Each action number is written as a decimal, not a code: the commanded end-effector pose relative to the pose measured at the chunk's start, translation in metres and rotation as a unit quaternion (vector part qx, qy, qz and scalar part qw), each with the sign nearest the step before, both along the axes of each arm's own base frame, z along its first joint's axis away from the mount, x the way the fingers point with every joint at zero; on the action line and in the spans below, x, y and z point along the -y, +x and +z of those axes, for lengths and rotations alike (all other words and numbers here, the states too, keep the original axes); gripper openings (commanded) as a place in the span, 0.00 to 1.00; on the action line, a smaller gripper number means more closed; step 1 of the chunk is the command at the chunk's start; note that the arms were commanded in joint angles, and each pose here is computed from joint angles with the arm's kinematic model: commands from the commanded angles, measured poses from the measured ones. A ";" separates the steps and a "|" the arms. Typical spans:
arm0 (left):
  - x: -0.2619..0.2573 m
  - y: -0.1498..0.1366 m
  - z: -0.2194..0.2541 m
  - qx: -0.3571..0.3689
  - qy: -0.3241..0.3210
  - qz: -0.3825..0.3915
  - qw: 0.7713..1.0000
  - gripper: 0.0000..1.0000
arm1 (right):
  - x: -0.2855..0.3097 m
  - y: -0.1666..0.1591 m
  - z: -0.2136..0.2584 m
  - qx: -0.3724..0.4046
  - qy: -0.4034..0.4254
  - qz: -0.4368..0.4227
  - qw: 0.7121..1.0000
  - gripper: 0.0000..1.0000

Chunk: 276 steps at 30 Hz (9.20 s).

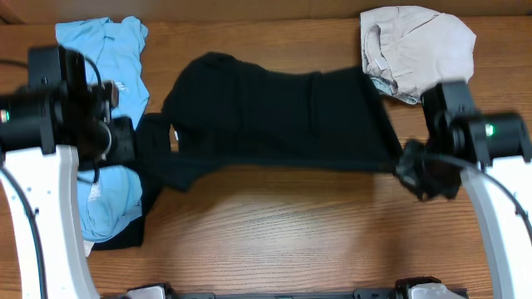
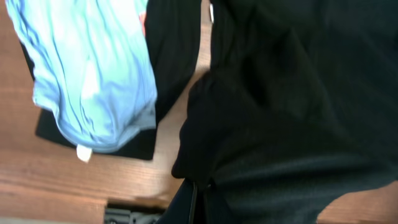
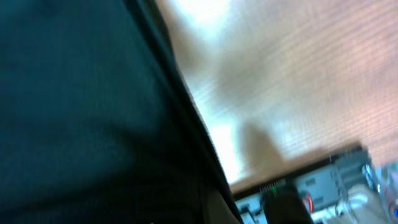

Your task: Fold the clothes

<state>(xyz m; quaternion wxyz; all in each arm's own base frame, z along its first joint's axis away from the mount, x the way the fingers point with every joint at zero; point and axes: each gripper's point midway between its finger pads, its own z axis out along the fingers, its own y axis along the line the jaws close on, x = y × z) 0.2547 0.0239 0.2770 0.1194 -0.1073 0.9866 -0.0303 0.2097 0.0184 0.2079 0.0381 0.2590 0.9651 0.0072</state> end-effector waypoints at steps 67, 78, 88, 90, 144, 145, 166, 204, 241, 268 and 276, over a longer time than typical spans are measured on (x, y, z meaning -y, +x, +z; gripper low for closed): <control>0.052 0.196 -0.080 0.151 0.002 -0.114 0.982 1.00 | 0.007 0.160 -0.056 0.158 -0.010 0.077 0.984 0.84; 0.064 0.282 -0.065 0.269 -0.002 -0.149 0.952 1.00 | -0.006 0.250 -0.046 0.293 -0.031 0.156 0.943 0.79; 0.082 0.351 -0.116 0.264 0.003 -0.183 0.947 1.00 | -0.021 0.289 -0.131 0.236 -0.040 0.200 0.950 0.67; 0.086 0.355 -0.127 0.259 0.010 -0.187 0.947 1.00 | -0.021 0.292 -0.145 0.227 -0.046 0.199 0.952 0.65; 0.166 0.357 -0.268 0.211 -0.053 -0.314 0.924 0.80 | -0.012 0.349 -0.198 0.293 -0.106 0.217 0.925 0.31; 0.167 0.359 -0.267 0.215 -0.051 -0.314 0.923 0.60 | -0.012 0.348 -0.199 0.293 -0.106 0.217 0.925 0.29; 0.144 0.383 -0.142 0.248 -0.010 -0.225 0.942 0.04 | -0.028 0.337 -0.117 0.334 -0.050 0.199 0.920 0.04; 0.107 0.324 -0.152 0.108 0.065 -0.213 0.969 0.04 | -0.094 0.292 -0.117 0.287 0.043 0.324 0.900 0.60; 0.109 0.331 -0.148 0.124 0.065 -0.212 0.967 0.04 | -0.005 0.305 -0.066 0.290 0.127 0.115 0.942 0.62; 0.109 0.333 -0.147 0.129 0.064 -0.212 0.967 0.04 | -0.060 0.172 -0.185 0.051 0.099 0.015 0.994 0.53; 0.110 0.333 -0.147 0.129 0.063 -0.212 0.967 0.04 | -0.051 0.209 -0.171 0.125 0.079 0.012 0.989 0.04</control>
